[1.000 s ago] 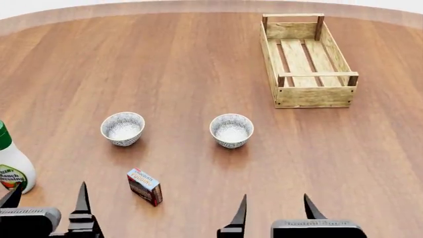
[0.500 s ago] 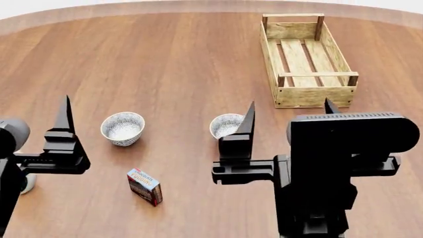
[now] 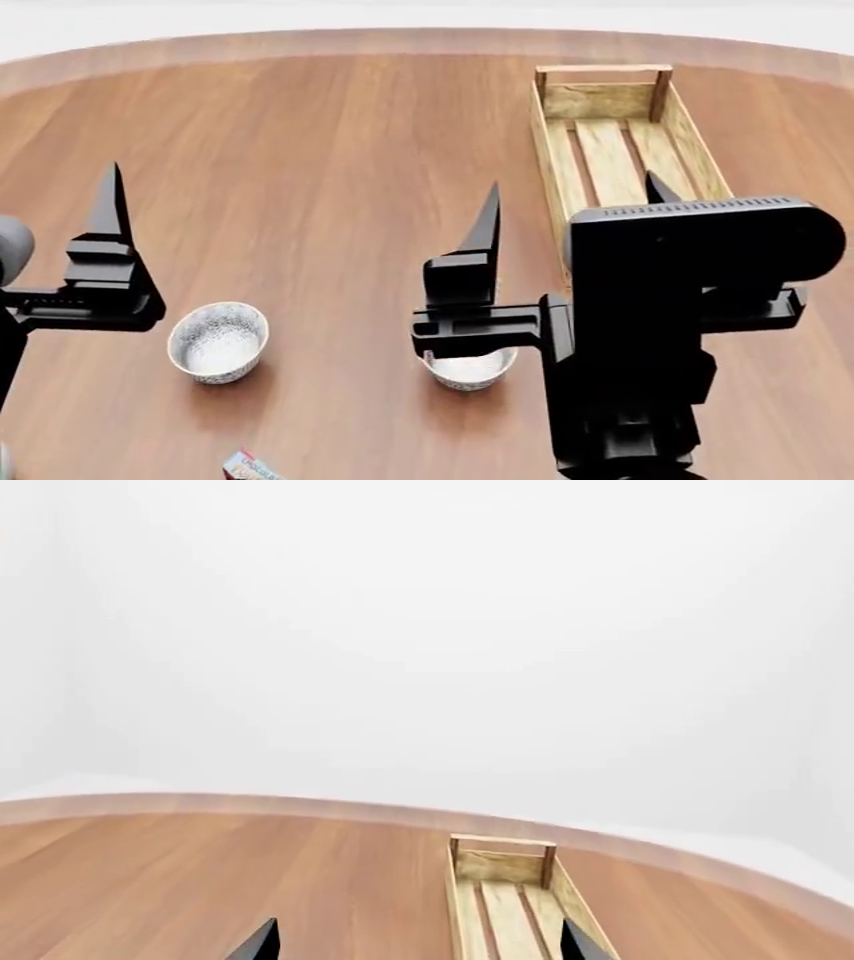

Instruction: Stack the right bowl on the left bowl and place them in the tray.

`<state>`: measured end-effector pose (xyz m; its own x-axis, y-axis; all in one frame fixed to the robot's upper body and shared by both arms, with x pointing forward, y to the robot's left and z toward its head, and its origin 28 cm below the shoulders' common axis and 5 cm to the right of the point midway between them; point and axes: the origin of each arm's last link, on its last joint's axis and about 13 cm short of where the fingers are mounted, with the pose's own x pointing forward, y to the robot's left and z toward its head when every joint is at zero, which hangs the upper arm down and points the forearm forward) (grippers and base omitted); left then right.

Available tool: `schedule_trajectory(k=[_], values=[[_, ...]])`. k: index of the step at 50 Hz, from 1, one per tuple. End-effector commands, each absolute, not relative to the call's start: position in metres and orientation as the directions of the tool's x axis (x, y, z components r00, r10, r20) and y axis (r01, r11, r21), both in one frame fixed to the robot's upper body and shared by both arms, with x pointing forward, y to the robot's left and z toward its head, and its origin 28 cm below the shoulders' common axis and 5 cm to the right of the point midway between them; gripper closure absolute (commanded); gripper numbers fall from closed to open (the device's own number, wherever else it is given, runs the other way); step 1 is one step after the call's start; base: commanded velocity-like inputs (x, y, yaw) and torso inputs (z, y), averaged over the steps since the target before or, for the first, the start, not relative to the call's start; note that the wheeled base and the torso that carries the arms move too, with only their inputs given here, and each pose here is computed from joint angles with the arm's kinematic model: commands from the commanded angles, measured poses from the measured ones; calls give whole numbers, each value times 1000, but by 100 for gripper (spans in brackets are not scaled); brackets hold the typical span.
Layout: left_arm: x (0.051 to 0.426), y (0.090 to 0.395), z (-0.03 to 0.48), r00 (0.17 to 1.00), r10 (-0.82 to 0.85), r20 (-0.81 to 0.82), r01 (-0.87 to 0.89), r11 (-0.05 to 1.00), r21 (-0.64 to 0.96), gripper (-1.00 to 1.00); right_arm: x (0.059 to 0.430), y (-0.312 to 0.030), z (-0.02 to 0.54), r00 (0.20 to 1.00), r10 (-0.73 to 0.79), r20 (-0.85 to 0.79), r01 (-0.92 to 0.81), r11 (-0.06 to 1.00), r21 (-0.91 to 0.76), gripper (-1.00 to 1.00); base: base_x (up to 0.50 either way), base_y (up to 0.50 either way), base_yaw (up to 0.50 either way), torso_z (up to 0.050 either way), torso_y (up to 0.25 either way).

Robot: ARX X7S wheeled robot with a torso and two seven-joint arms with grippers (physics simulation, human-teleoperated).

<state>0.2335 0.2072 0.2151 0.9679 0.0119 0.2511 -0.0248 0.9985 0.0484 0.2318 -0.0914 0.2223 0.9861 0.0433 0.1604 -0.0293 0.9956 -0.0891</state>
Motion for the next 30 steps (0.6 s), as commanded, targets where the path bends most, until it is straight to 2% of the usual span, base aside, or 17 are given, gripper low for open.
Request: schedule_trajectory(k=[1, 30], values=[[233, 208, 217, 966, 15, 257, -28, 998, 50, -100, 232, -90, 223, 986, 51, 161, -36, 995, -96, -100, 500, 0, 0, 0, 0], [233, 208, 219, 962, 13, 273, -31, 998, 61, -100, 231, -91, 225, 985, 52, 162, -37, 995, -97, -100, 500, 0, 0, 0, 1]])
